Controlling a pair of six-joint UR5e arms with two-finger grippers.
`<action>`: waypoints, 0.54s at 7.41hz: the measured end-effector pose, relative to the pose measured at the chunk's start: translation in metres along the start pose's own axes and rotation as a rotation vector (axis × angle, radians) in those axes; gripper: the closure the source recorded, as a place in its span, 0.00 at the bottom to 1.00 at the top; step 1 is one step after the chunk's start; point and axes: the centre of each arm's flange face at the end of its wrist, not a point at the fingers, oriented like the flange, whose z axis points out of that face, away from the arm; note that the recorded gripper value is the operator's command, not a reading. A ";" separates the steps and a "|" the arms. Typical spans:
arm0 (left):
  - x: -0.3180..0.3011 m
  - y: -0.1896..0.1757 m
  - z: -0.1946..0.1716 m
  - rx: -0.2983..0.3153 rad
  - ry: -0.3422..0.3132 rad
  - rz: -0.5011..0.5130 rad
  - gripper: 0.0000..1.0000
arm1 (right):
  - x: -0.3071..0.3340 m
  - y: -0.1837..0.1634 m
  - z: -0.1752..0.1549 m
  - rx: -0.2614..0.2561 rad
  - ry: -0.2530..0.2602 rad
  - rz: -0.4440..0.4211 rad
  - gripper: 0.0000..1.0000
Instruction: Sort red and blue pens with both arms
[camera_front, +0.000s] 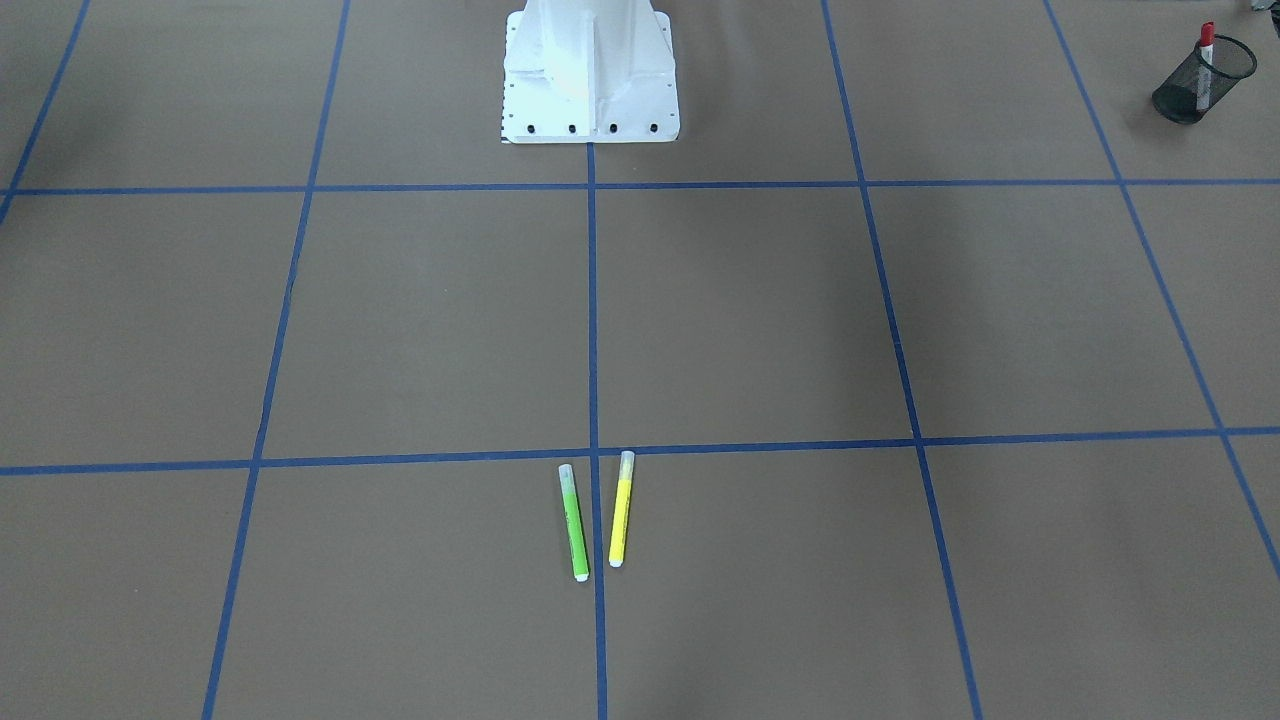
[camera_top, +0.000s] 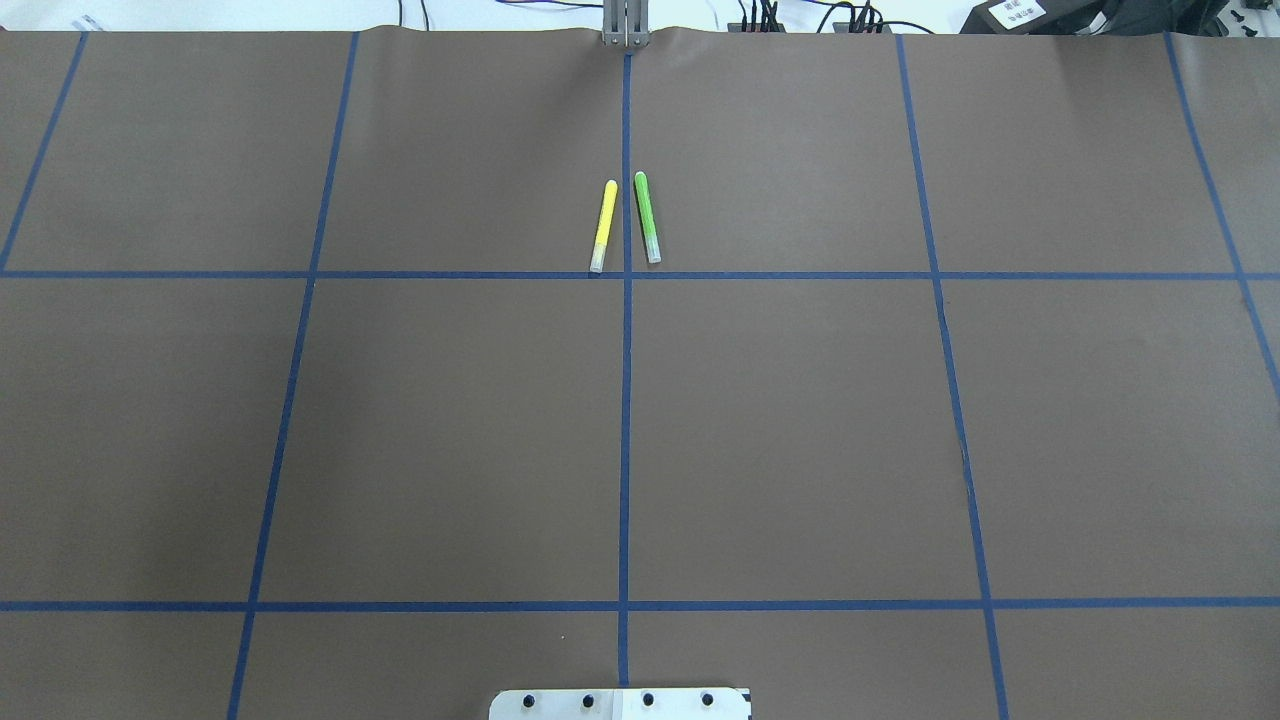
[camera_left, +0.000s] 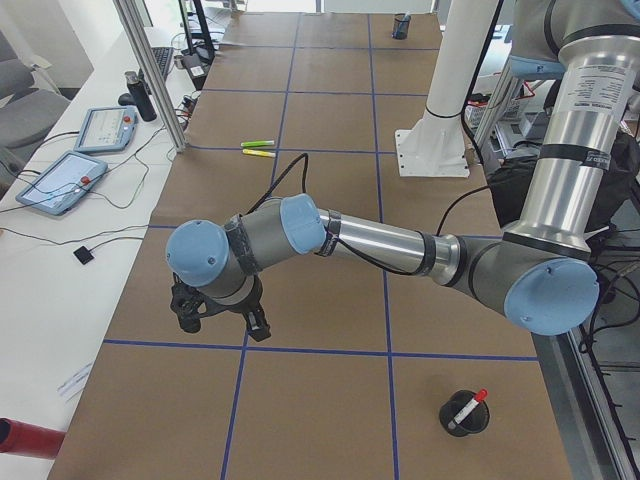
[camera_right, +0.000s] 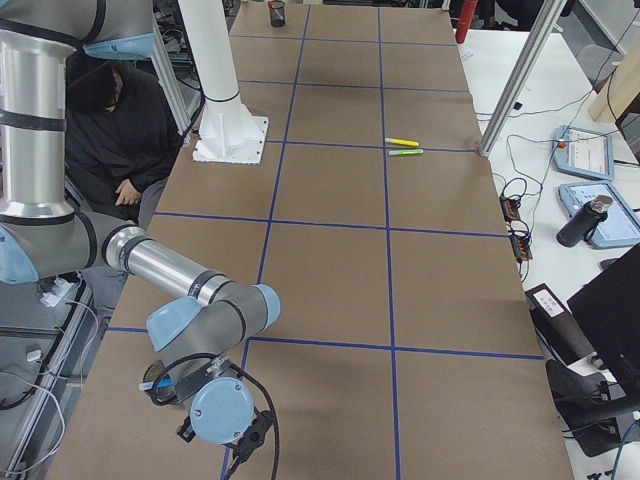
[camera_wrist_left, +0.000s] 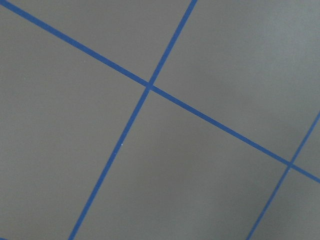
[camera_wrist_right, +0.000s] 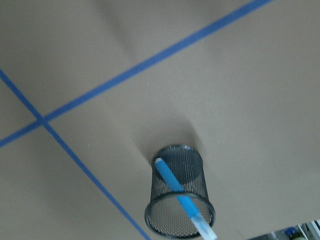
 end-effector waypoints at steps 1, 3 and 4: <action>-0.004 -0.005 0.003 0.034 -0.038 0.049 0.00 | -0.038 -0.027 -0.022 0.068 -0.007 -0.015 0.00; -0.019 -0.020 0.024 0.130 -0.061 0.192 0.00 | -0.129 -0.071 -0.066 0.158 -0.023 -0.142 0.00; -0.038 -0.026 0.042 0.179 -0.064 0.260 0.00 | -0.168 -0.083 -0.075 0.206 -0.007 -0.241 0.00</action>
